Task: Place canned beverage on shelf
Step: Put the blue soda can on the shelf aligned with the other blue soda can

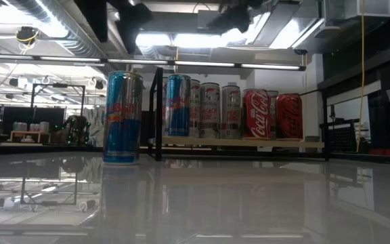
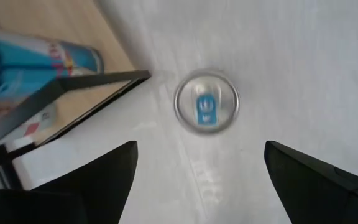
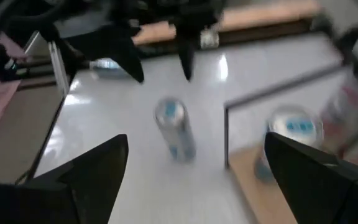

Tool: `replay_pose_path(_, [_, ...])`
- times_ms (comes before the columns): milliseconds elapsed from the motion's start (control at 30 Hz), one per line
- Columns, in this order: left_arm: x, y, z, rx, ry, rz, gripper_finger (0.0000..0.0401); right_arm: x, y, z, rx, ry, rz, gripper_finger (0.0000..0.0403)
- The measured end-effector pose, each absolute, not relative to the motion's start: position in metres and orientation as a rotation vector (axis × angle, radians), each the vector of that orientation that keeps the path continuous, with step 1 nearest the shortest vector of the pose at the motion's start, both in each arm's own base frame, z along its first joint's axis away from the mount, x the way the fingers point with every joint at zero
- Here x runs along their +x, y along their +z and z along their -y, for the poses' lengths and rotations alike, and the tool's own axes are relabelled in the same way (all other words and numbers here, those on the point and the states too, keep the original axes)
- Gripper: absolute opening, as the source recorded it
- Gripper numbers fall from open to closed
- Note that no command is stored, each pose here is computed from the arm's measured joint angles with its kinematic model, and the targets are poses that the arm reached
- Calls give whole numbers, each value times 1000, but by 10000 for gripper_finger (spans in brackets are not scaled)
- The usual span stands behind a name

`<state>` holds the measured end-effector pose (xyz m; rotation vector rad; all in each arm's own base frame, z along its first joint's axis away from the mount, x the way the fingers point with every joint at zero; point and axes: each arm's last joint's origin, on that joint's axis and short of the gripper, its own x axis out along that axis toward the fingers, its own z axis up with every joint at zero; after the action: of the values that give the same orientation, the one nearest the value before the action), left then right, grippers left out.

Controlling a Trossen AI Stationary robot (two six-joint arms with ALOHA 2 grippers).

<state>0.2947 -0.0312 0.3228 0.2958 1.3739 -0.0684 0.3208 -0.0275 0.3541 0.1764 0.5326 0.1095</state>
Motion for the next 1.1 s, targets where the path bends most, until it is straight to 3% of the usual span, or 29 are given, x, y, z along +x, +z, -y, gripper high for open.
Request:
replay_pose_path(233, [252,360,25,287,-57,-1302,342,340,365,-20,62,-20,-322,367])
replay_pose_path(433, [204,392,20,275,-50,-1190,342,367,352,-57,44,-74,-186,367])
replay_pose_path(800, [130,428,10,249,-12,-952,342,417,285,-92,25,-166,-169,367])
replay_pose_path(1100, [100,436,7,150,38,-861,341,438,235,-92,40,-217,-249,367])
